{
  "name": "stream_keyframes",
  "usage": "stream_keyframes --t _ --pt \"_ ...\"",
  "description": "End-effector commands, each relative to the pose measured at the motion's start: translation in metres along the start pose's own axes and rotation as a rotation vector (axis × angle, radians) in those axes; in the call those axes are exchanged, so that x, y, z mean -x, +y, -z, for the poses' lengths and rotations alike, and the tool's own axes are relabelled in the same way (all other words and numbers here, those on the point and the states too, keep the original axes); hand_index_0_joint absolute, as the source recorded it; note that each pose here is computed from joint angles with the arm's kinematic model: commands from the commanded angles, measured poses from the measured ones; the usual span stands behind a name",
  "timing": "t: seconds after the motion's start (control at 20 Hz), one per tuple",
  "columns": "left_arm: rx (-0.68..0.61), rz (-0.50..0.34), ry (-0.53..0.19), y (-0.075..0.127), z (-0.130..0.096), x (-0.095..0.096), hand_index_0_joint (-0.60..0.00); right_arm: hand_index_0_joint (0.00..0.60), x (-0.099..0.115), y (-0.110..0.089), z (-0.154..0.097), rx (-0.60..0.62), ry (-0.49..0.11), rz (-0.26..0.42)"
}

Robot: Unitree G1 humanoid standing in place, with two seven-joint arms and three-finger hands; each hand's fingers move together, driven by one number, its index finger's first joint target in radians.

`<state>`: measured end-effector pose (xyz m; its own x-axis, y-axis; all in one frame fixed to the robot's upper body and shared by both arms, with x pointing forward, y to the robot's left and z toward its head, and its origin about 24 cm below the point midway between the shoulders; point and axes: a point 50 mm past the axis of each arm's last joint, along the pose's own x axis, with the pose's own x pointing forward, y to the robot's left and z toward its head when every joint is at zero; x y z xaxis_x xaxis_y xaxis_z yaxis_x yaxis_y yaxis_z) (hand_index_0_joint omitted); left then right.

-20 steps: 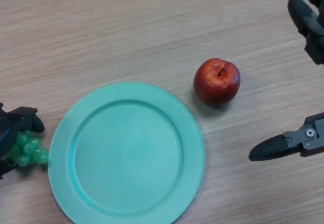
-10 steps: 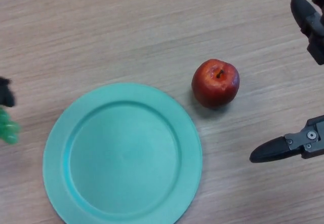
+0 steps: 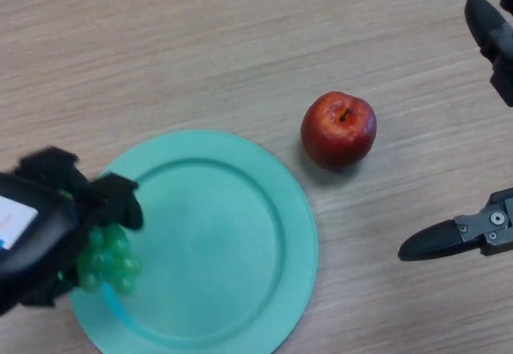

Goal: Pick up the green grapes and place it on the plate

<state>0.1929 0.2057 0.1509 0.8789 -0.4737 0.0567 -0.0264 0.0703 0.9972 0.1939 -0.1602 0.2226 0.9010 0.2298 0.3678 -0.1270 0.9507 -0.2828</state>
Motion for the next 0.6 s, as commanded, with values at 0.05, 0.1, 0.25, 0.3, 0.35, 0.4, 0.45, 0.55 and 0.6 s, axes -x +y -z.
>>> stream_keyframes --t 0.05,0.1,0.25,0.3,0.35,0.4,0.45,0.55,0.6 --pt "-0.041 -0.109 -0.074 0.020 -0.007 0.006 -0.502 0.000 0.006 -0.008 -0.031 0.037 -0.236 0.053" --pt "-0.028 -0.113 -0.075 0.022 -0.008 0.006 -0.402 0.000 0.006 -0.008 -0.031 0.036 -0.236 0.053" --pt "0.064 -0.185 -0.072 0.033 -0.009 0.008 -0.008 0.000 0.007 -0.005 -0.030 0.034 -0.230 0.051" --pt "0.097 -0.222 -0.084 0.038 -0.010 0.008 0.000 0.000 0.007 -0.005 -0.030 0.033 -0.230 0.050" --pt "0.146 -0.278 -0.102 0.046 -0.010 0.009 0.000 0.000 0.006 -0.003 -0.030 0.031 -0.230 0.047" --pt "0.188 -0.320 -0.109 0.051 -0.010 0.009 0.000 0.000 0.006 -0.003 -0.029 0.028 -0.229 0.046" --pt "0.293 -0.413 -0.116 0.060 -0.010 0.008 0.000 0.000 0.006 -0.001 -0.029 0.024 -0.224 0.041" --pt "0.569 -0.540 -0.125 0.076 -0.011 0.010 0.000 0.000 0.004 0.000 -0.029 0.019 -0.222 0.035" --pt "0.655 -0.563 -0.124 0.080 -0.010 0.011 0.000 0.000 0.004 0.001 -0.029 0.017 -0.222 0.034"
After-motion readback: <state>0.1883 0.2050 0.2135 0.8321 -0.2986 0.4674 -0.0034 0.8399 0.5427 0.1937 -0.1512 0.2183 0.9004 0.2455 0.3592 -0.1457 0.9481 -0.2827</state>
